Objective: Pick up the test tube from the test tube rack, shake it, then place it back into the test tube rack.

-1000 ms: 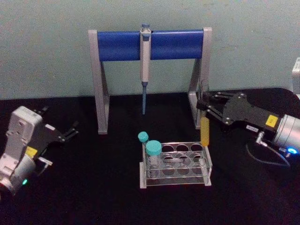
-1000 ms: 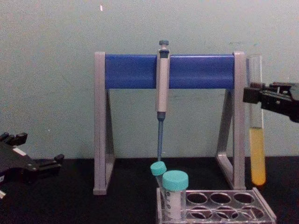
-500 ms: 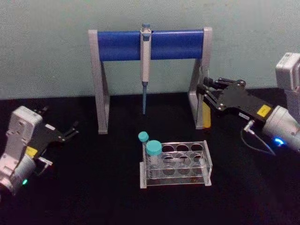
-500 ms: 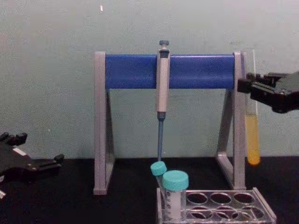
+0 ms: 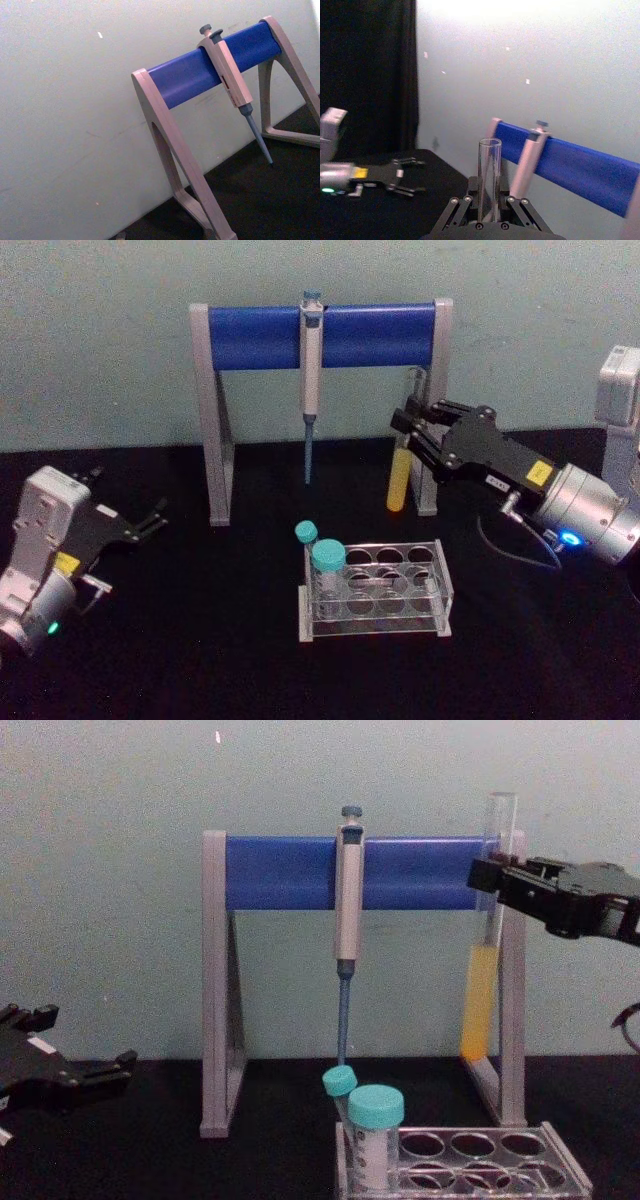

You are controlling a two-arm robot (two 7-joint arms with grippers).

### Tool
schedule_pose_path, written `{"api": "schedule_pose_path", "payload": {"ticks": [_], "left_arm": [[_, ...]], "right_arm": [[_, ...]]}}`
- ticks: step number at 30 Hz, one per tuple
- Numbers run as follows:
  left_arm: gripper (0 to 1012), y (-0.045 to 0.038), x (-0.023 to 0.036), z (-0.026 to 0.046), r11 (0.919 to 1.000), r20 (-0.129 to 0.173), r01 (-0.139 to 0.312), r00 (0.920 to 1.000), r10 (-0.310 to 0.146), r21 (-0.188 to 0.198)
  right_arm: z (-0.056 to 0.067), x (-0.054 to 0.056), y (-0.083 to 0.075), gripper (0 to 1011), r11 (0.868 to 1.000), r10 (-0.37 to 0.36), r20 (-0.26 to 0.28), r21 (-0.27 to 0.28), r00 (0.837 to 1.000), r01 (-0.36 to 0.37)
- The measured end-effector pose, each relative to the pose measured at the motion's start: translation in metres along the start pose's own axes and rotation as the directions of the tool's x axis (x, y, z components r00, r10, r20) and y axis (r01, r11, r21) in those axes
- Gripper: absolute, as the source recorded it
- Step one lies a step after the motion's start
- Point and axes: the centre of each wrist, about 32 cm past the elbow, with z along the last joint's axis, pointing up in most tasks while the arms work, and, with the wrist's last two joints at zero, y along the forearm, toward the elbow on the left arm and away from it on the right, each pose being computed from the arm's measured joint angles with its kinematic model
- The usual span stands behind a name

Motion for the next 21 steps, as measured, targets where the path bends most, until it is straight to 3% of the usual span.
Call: {"api": "schedule_pose_path", "payload": {"ticks": [8, 14, 21], "left_arm": [[1001, 0.0000, 0.0000, 0.0000, 1.0000, 0.000, 0.000, 1.0000, 0.000, 0.000], [1001, 0.0000, 0.0000, 0.0000, 1.0000, 0.000, 0.000, 1.0000, 0.000, 0.000], [1001, 0.0000, 0.0000, 0.0000, 1.0000, 0.000, 0.000, 1.0000, 0.000, 0.000]], "right_arm": [[-0.002, 0.000, -0.007, 229, 0.996, 0.085, -0.044, -0.013, 0.995, -0.085], [-0.007, 0.000, -0.020, 229, 0.996, 0.083, -0.053, -0.039, 0.995, -0.085], [-0.013, 0.001, -0.027, 229, 0.997, 0.070, -0.058, -0.034, 0.996, -0.072]]}}
